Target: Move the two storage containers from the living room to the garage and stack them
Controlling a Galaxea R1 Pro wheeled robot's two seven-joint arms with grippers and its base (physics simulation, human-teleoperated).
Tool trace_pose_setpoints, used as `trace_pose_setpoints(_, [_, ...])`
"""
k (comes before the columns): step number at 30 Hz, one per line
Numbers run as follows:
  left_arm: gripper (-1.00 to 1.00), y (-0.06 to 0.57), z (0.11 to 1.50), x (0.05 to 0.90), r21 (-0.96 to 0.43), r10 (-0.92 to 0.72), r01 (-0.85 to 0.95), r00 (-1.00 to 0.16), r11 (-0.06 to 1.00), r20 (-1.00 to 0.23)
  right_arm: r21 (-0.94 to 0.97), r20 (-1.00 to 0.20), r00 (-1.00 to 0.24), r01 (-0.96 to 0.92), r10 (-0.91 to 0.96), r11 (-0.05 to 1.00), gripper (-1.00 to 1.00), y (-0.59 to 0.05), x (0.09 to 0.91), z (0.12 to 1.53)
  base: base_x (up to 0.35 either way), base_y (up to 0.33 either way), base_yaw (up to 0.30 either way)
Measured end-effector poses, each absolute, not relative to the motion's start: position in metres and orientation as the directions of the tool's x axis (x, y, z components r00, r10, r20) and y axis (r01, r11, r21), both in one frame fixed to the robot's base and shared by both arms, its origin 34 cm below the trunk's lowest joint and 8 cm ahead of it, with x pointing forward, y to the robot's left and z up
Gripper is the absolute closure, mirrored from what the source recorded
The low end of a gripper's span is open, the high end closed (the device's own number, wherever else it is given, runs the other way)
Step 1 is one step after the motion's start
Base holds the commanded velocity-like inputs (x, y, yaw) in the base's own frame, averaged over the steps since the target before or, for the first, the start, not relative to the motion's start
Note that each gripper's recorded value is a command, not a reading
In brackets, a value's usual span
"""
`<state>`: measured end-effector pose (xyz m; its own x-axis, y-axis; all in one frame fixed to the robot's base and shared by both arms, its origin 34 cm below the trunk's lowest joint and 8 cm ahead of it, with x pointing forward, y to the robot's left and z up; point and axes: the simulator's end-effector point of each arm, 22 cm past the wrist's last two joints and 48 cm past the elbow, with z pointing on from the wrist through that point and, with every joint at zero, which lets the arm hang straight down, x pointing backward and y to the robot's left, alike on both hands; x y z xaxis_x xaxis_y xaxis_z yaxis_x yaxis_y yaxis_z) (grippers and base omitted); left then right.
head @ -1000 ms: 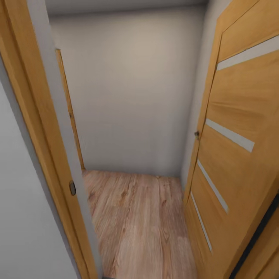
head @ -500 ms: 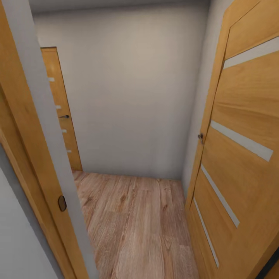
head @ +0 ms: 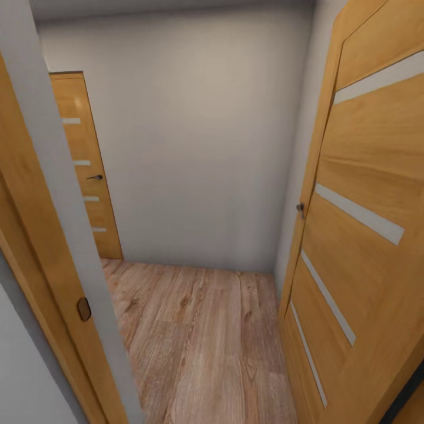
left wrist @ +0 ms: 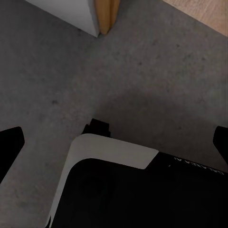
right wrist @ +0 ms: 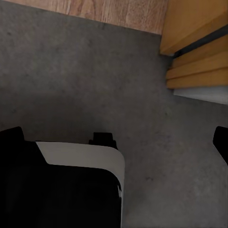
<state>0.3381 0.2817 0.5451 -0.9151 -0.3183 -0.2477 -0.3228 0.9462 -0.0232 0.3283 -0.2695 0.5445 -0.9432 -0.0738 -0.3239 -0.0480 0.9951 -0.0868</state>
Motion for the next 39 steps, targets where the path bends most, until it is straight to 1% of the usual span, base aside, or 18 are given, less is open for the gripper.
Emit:
trace_pose_setpoints(8, [-1.0,0.2815,0.545,0.3377,-0.023,-0.318,-0.323,-0.915,0.946,-0.247,-0.087,-0.324,-0.943,-0.048,-0.074,0.995,-1.0,-0.2696,0.3283,0.5445,0.0,-0.119,0.0])
trace_pose_setpoints(21, [-1.0,0.2814,0.5452,0.3382,-0.023,-0.317,-0.322,-0.915,0.946,-0.248,-0.088,-0.324,-0.943,-0.05,-0.076,0.995,-1.0,-0.2706,0.3283,0.5445,0.0,-0.018,0.0])
trace_pose_setpoints(30, [-1.0,0.2819,0.5452,0.3382,-0.023,-0.318,-0.323,-0.915,0.946,-0.248,-0.094,-0.324,-0.943,-0.051,-0.079,0.994,-1.0,-0.2751,0.3284,0.5447,0.0,-0.17,0.0])
trace_pose_setpoints(39, [-1.0,0.2827,0.5452,0.3382,-0.022,-0.318,-0.323,-0.915,0.946,-0.248,-0.094,-0.323,-0.943,-0.051,-0.079,0.994,-1.0,-0.2752,0.3283,0.5446,0.0,-0.013,0.0])
